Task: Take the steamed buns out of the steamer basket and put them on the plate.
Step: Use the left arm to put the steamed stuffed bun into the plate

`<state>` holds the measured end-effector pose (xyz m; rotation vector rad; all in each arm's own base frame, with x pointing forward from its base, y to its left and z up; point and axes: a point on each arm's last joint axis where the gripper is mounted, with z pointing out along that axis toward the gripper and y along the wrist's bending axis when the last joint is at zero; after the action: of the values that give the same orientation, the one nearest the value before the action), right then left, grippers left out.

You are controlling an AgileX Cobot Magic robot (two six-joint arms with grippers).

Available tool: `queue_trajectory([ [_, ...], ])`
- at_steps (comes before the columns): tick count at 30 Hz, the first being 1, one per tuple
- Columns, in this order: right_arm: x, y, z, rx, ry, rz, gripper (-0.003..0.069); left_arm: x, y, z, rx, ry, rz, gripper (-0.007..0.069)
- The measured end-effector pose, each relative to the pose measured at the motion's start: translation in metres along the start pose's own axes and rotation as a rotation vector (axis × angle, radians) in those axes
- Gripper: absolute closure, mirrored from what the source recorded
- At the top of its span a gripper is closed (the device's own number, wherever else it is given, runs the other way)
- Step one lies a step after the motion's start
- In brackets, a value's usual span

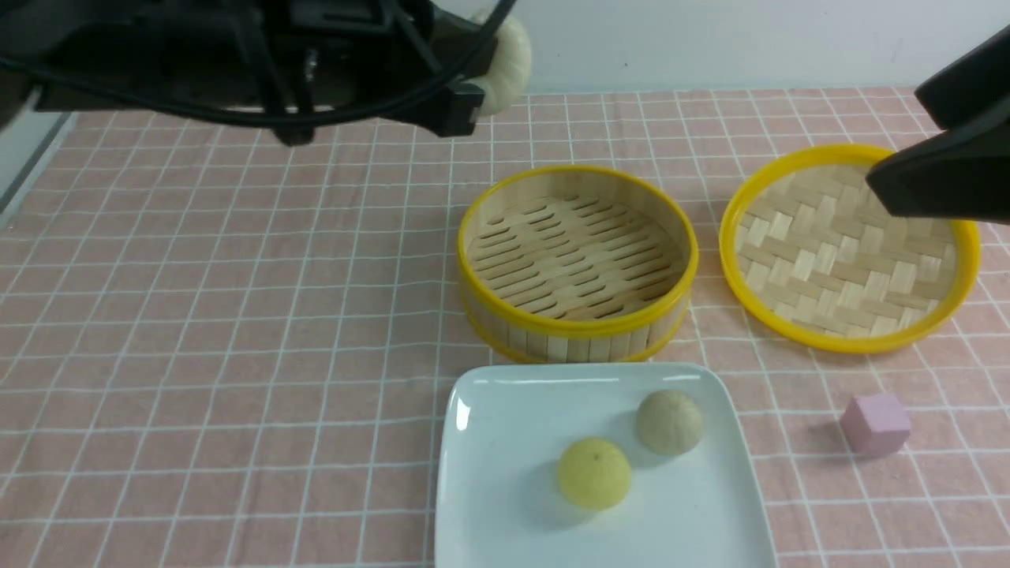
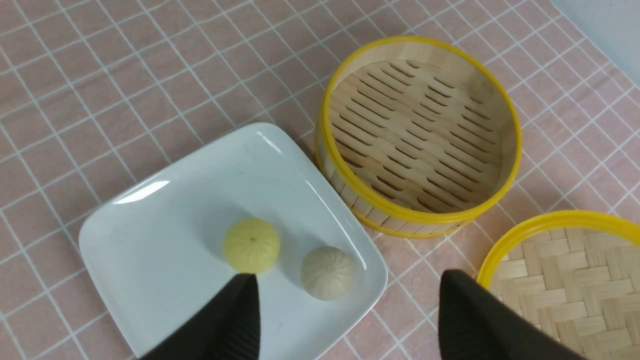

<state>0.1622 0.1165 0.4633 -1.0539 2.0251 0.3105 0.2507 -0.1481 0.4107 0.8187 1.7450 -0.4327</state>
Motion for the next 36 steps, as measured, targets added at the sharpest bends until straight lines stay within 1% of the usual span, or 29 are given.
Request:
queue_trajectory([
  [3, -0.002, 0.000, 0.000, 0.002, -0.022, 0.003, 0.0183, -0.003, -0.005, -0.022, -0.002, 0.029, -0.001, 0.0596],
  [6, -0.003, -0.001, 0.000, 0.006, -0.037, 0.005, 0.0183, -0.001, -0.008, -0.036, -0.003, 0.091, -0.037, 0.0596],
  [12, -0.004, -0.001, 0.000, 0.006, -0.041, 0.005, 0.0183, 0.013, -0.012, -0.037, 0.022, 0.207, -0.080, 0.0596],
  [16, -0.004, 0.000, 0.000, 0.003, -0.045, 0.007, 0.0183, 0.040, -0.015, -0.028, 0.041, 0.293, -0.102, 0.0596],
  [17, -0.004, 0.000, 0.000, 0.000, -0.046, 0.009, 0.0183, 0.041, -0.015, -0.028, 0.039, 0.294, -0.101, 0.0596],
  [22, -0.005, 0.001, 0.000, -0.017, -0.053, 0.017, 0.0183, 0.082, -0.016, -0.012, 0.006, 0.297, -0.090, 0.0596],
  [26, -0.005, 0.002, 0.000, -0.019, -0.055, 0.019, 0.0183, 0.113, -0.020, -0.003, 0.009, 0.310, -0.079, 0.0595],
  [28, -0.005, 0.002, 0.000, -0.020, -0.054, 0.019, 0.0183, 0.125, -0.023, 0.002, 0.026, 0.320, -0.079, 0.0594],
  [30, -0.005, 0.002, 0.000, -0.020, -0.054, 0.019, 0.0183, 0.143, -0.026, 0.013, 0.068, 0.343, -0.086, 0.0594],
  [36, -0.005, 0.002, 0.000, -0.020, -0.054, 0.019, 0.0183, 0.168, -0.030, 0.048, 0.159, 0.342, -0.140, 0.0594],
])
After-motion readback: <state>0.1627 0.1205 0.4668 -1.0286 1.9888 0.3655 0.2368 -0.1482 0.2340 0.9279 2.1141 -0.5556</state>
